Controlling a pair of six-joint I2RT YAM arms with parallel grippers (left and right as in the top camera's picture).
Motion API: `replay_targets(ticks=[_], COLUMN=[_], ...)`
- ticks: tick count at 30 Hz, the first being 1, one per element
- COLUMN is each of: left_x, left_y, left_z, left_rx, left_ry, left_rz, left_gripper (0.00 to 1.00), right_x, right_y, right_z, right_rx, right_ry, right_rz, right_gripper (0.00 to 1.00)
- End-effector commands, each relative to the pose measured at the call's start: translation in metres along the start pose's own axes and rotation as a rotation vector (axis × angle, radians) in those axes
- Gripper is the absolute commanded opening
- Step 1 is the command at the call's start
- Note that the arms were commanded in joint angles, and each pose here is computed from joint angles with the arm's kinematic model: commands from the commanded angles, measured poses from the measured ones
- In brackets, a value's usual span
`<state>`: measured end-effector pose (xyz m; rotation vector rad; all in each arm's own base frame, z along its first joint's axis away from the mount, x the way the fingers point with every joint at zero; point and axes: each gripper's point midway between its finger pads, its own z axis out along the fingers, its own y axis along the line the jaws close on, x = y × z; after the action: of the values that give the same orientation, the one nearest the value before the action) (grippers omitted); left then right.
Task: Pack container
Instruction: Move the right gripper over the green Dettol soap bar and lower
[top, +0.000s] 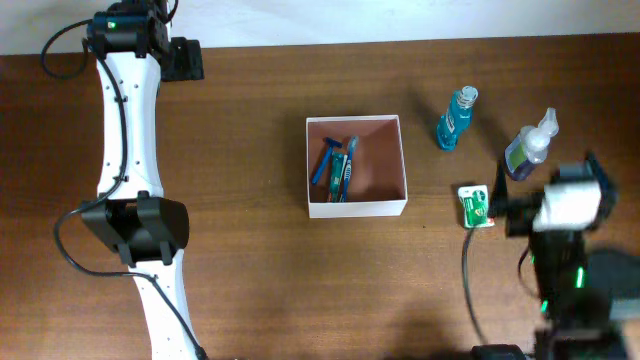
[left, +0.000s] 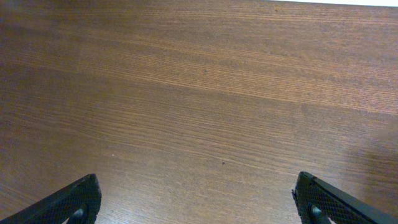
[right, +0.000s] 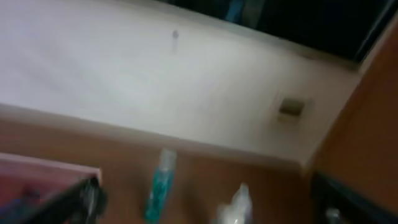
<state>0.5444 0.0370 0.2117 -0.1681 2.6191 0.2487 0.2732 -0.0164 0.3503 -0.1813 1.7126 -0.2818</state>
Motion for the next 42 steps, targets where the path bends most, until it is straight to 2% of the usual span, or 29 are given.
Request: replay_targets(ticks=[1,9,15,23,27,35,42], left_x=[-0.003,-0.003,-0.003,-0.003,-0.003,-0.003,-0.003], left_y=[0.002,0.002,0.002,0.002,0.002,0.002,0.002], left_z=[-0.005,-0.005,-0.005,-0.005,-0.005,-0.005,-0.005], left_rx=[0.006,0.007,0.007,0.006,0.006,0.007,0.007], left_ry=[-0.014,-0.014,-0.014,-0.014,-0.014,-0.014,-0.014], left_rz=[-0.002,-0.002,-0.002,-0.002,-0.002,-0.002,-0.002], left_gripper=[0.99,0.99,0.99,0.99,0.99,0.99,0.99], right_x=[0.001,0.033,0.11,0.183,0.208,0.245,0.259], right_y=[-0.008,0.013,0.03,0.053,0.06,0.082,0.066], right_z=[0.026,0.069,0.084,0.094,0.099,0.103,0.105], right_rx=[-0.013,-0.18,-0.254,-0.341,-0.318,-0.397,-0.351], right_ry=[0.193,0.578,0.891,1.173,1.269,1.387,1.42], right_rz=[-0.087,-0.053,-0.05,-0.061,0.003,0.038,0.1], right_gripper=[0.98,0.98,0.98,0.98,0.98,0.98,0.98])
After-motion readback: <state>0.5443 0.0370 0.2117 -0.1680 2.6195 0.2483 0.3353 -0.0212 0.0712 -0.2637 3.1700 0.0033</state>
